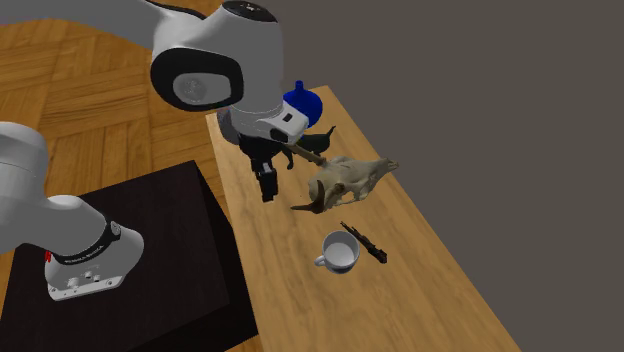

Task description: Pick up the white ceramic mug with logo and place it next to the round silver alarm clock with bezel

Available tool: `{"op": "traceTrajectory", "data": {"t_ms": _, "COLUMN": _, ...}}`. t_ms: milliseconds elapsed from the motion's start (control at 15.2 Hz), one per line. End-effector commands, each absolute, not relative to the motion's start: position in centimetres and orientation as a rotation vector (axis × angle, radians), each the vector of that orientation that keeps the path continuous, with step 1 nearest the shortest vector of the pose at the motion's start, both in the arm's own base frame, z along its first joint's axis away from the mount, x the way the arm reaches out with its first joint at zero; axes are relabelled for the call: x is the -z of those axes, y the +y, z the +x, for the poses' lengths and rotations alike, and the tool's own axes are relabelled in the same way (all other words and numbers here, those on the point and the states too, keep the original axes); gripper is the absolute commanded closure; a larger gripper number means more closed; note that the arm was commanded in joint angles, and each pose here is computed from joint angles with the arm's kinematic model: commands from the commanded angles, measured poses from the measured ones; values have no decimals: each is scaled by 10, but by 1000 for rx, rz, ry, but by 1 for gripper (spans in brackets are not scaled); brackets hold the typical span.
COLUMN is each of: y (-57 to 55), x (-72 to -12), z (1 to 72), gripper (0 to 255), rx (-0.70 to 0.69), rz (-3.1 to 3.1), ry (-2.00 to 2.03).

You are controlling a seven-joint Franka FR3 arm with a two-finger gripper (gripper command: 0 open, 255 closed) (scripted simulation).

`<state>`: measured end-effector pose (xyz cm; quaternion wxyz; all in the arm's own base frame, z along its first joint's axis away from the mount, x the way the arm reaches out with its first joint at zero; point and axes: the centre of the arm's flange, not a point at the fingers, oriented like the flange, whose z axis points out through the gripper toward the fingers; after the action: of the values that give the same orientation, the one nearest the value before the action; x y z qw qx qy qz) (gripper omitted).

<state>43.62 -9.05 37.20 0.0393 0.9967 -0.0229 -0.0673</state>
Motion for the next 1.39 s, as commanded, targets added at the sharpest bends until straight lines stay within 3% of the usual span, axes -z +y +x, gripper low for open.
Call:
{"op": "traceTrajectory", "data": {"t_ms": 0, "y": -100, "x": -353, "z": 455, "gripper": 0, "rx": 211, "rz": 3056, "ry": -65}}
{"op": "traceTrajectory", "data": {"t_ms": 1320, "y": -181, "x": -162, "z": 592, "gripper": 0, "rx": 266, "rz": 3062, "ry": -24}}
